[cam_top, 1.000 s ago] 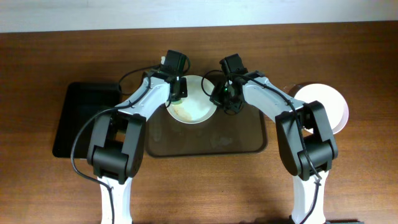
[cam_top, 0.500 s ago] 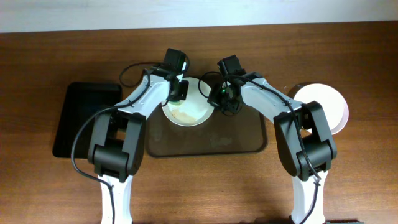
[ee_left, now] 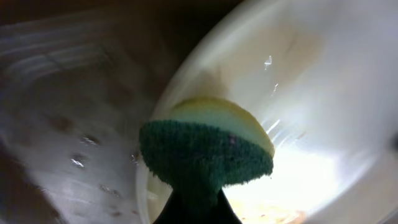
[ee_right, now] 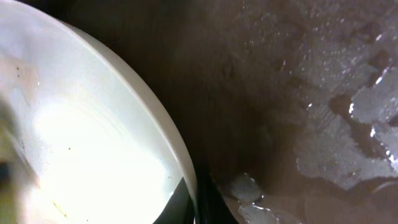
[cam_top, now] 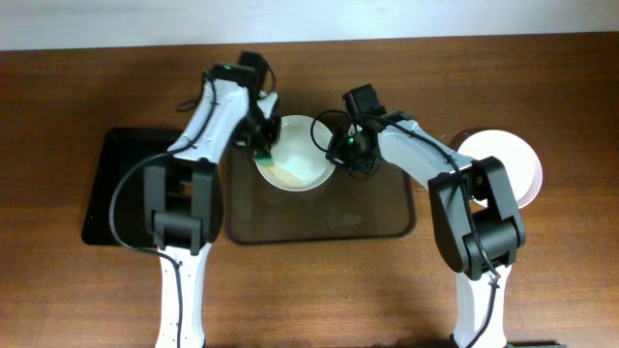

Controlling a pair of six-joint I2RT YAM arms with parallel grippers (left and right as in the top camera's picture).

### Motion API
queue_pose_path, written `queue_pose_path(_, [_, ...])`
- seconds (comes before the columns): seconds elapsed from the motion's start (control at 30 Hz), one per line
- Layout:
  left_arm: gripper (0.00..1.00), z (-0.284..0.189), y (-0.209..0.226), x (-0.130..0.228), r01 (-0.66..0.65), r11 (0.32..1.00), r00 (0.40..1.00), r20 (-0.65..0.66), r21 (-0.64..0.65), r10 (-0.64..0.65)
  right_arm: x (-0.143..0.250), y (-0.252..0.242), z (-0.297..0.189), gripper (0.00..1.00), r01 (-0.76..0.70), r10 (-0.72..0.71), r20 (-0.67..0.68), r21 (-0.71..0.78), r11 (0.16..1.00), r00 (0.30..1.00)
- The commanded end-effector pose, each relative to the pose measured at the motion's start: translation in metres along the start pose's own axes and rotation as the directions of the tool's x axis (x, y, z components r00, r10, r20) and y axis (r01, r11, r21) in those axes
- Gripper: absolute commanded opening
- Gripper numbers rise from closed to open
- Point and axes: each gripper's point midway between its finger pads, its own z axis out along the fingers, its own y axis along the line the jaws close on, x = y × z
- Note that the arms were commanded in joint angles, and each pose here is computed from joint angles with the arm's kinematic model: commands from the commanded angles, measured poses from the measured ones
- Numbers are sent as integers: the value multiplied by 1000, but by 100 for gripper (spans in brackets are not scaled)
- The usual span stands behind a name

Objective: Clean dirty plates on tray and stack at the side
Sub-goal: 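Carry the last bowl right and stack it on the other dishes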

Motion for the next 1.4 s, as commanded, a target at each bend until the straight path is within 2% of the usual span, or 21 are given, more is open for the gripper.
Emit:
queue_pose_path(0.0, [1,-58,5,-32,21,990,991,127,137,-39,7,-35,15,4,43,-40,-75,37,998,996])
queue_pose_path(0.07, [1,-72,16,-36,38,990,987,150,134,-58,0,-29,-18,4,95,-94,-48,16,995,994])
queue_pose_path(0.13, [1,-71,18,-36,42,991,987,149,124,-60,-10,-33,-67,4,93,-95,27,63,994,995])
queue_pose_path(0.2, [1,-70,17,-37,39,991,987,150,124,-58,-23,-47,-126,4,60,-83,153,148,987,985])
queue_pose_path(0.33, [1,-70,21,-37,43,994,987,150,102,-58,-32,-90,-247,4,-70,-79,419,330,941,904])
queue_pose_path(0.37, [1,-70,21,-37,43,994,987,150,102,-58,-29,-116,-289,4,-155,-75,502,402,902,862])
queue_pose_path(0.5, [1,-69,21,-34,46,994,989,139,102,-60,-23,-196,-353,4,-395,-36,610,556,732,791])
queue_pose_path(0.57, [1,-69,21,-34,46,994,989,138,102,-60,-22,-219,-363,4,-458,17,631,544,703,775])
queue_pose_path(0.63, [1,-69,21,-34,46,994,988,139,100,-60,-21,-220,-362,4,-434,3,610,560,706,793])
queue_pose_path(0.77, [1,-69,22,-34,47,994,988,139,99,-60,-20,-203,-344,4,-378,39,566,497,782,824])
queue_pose_path(0.87, [1,-69,22,-34,47,994,988,139,99,-60,-19,-166,-326,4,-267,-66,532,525,808,844])
queue_pose_path(0.97, [1,-69,22,-34,47,994,988,139,99,-60,-22,-139,-304,4,-178,-206,493,624,761,845])
queue_pose_path(1.0, [1,-69,22,-34,47,994,988,139,99,-60,-23,-130,-295,4,-154,-272,473,684,713,838])
queue_pose_path(1.07, [1,-69,22,-34,47,994,988,139,99,-60,-25,-104,-285,4,-136,-457,444,816,562,770])
queue_pose_path(1.1, [1,-69,22,-34,47,994,988,139,98,-60,-24,-95,-285,4,-146,-500,445,837,527,743])
queue_pose_path(1.13, [1,-69,22,-34,47,994,988,139,98,-60,-20,-75,-286,4,-144,-594,426,875,462,682])
queue_pose_path(1.23, [1,-69,22,-33,48,994,989,135,98,-61,-8,-37,-309,4,-225,-736,433,901,371,521])
queue_pose_path(1.3, [1,-69,25,-32,51,995,989,132,80,-62,-5,-28,-317,4,-251,-766,428,903,348,480])
queue_pose_path(1.37, [1,-68,25,-31,52,995,990,129,80,-62,-4,-26,-317,4,-251,-771,427,904,347,472])
